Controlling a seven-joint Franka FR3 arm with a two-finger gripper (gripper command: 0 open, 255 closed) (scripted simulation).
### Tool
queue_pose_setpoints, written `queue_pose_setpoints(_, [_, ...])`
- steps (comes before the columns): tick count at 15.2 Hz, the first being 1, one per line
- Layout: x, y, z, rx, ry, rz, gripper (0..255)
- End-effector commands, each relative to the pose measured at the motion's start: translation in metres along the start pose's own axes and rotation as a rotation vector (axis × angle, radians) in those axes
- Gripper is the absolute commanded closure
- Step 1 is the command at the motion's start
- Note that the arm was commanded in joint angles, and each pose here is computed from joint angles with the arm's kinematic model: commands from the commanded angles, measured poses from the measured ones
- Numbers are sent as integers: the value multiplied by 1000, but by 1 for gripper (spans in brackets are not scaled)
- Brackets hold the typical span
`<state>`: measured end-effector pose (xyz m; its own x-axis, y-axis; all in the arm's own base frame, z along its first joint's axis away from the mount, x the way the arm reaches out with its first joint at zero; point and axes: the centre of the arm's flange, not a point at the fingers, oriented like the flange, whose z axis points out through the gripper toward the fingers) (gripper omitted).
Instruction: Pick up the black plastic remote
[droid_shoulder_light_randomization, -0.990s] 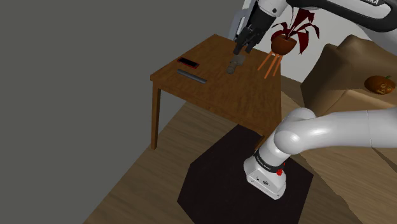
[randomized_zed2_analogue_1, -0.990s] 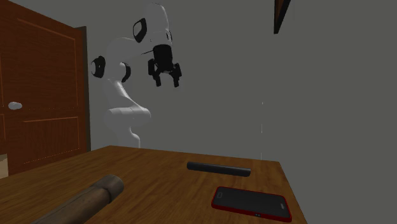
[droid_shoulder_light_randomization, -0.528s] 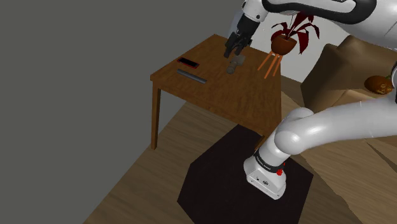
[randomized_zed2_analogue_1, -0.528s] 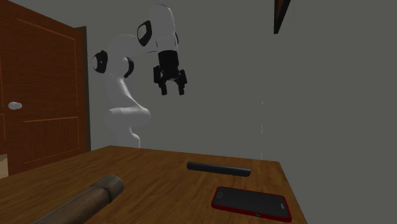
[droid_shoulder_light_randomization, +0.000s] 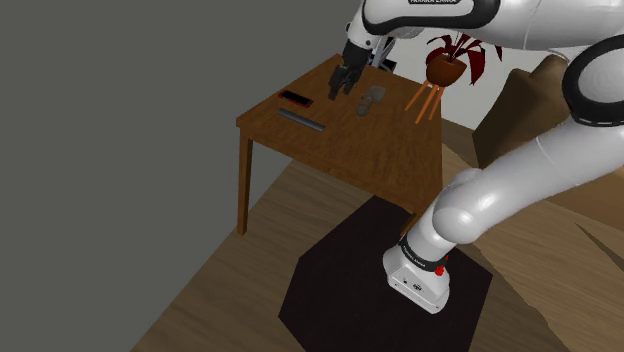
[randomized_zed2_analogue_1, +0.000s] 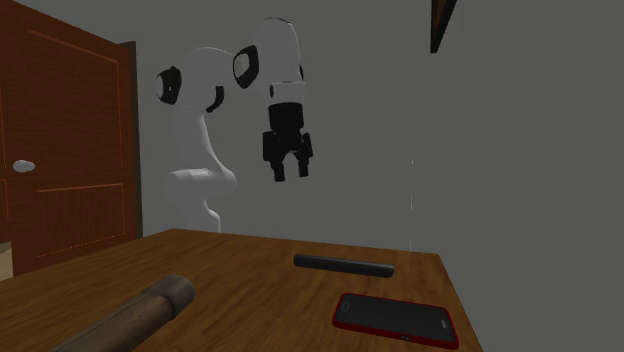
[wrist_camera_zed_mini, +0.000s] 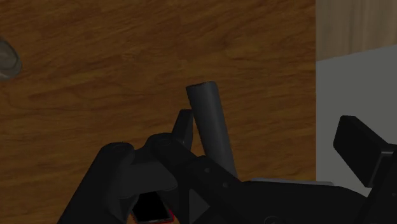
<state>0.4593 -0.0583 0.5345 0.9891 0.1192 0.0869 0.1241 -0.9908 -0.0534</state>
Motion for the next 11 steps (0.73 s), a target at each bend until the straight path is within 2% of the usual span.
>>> queue_pose_setpoints(1, [18,8,20,5,-17,-27,0])
queue_pose_setpoints(11, [115,36,120,32,-103,-155,0])
